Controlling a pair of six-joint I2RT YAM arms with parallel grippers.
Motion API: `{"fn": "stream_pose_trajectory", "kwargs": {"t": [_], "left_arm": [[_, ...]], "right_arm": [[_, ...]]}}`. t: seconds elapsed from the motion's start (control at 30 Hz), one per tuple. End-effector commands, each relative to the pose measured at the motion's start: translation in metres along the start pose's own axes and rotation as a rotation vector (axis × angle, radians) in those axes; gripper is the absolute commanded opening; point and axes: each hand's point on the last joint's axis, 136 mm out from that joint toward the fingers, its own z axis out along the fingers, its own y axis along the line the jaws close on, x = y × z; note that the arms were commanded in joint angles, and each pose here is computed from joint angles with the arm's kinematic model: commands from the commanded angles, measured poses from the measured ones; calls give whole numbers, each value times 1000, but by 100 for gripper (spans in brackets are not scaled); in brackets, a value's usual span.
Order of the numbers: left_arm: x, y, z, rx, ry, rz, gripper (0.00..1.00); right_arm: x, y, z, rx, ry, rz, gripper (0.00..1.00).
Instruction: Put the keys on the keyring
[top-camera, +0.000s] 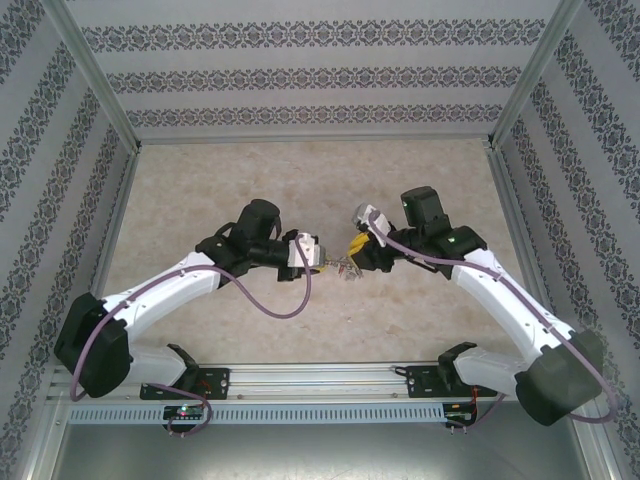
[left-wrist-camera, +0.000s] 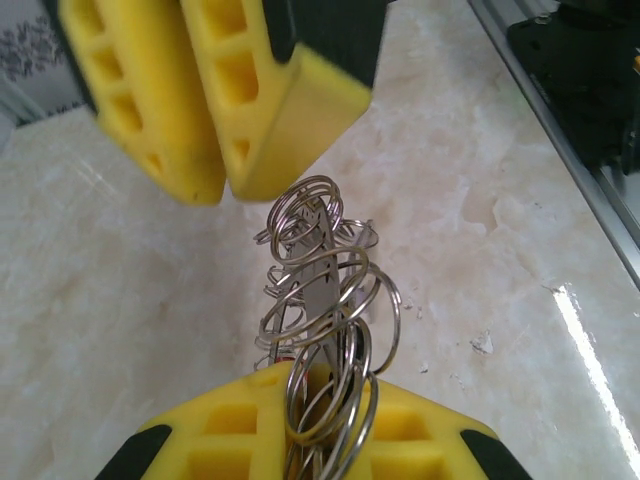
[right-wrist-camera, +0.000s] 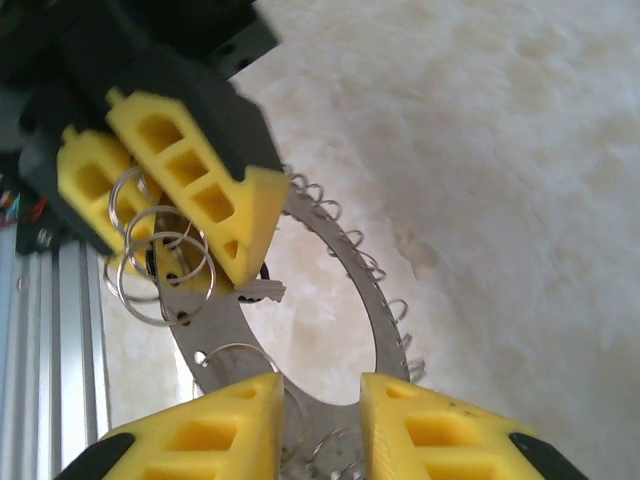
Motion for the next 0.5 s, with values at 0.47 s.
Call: {"fn": "stream_pose_trajectory", "kwargs": {"t": [0.47], "left_arm": [[-16, -14, -14, 60, -18, 222, 0]], "right_arm": [[-27, 61, 8, -338, 2, -439, 29]]}}
